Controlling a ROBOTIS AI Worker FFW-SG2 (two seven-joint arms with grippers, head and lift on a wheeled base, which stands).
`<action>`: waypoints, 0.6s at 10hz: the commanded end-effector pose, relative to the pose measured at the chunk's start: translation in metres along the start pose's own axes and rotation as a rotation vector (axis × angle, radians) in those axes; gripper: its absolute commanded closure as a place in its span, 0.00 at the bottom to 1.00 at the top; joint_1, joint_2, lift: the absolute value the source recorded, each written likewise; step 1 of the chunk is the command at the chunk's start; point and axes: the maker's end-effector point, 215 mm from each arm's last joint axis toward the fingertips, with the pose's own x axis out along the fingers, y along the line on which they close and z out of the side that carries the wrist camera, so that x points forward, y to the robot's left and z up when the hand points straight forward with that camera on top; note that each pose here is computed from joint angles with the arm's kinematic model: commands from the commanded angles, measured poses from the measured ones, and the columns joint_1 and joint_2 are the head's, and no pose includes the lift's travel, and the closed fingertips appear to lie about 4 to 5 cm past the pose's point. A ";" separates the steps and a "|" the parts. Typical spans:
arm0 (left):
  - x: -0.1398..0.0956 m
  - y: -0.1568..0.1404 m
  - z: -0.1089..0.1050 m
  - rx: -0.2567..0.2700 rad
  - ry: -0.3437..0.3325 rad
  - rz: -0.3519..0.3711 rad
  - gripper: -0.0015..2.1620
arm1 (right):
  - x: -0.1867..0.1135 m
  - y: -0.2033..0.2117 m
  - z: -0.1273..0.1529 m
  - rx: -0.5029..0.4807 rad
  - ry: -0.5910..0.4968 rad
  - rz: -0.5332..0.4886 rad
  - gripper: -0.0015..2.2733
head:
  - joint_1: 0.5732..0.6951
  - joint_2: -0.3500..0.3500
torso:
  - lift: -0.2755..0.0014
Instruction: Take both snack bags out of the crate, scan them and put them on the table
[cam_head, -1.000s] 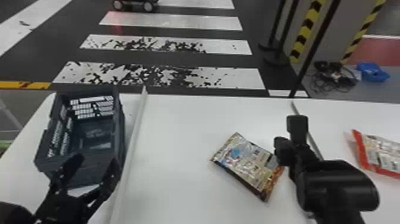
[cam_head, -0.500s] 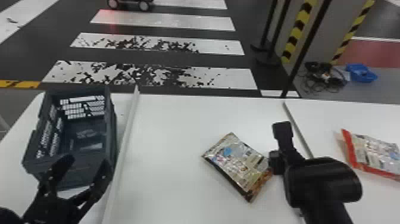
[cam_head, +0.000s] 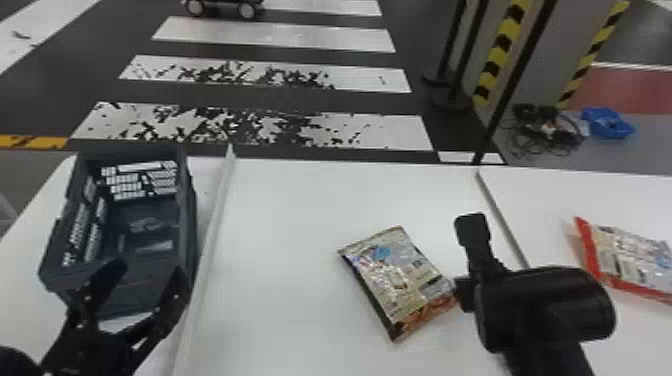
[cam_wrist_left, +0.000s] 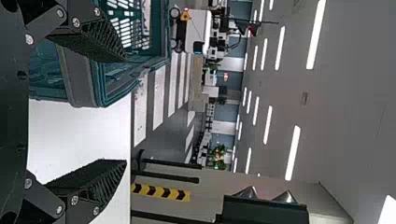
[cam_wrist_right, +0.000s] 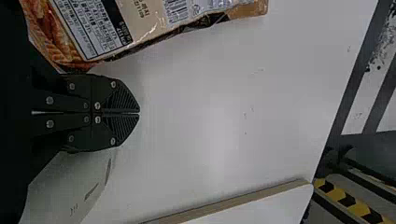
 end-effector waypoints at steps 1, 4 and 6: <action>0.001 -0.001 0.001 0.000 -0.002 -0.003 0.12 | -0.013 0.007 -0.017 0.001 0.071 0.013 0.99 | 1.00 0.38 | 0.66; 0.001 -0.001 -0.001 -0.001 -0.001 -0.005 0.12 | -0.016 0.023 -0.013 0.000 0.059 0.051 0.99 | 1.00 0.40 | 0.66; 0.001 0.000 -0.002 -0.004 0.001 -0.003 0.12 | -0.019 0.035 -0.014 0.007 0.064 0.087 0.99 | 1.00 0.42 | 0.66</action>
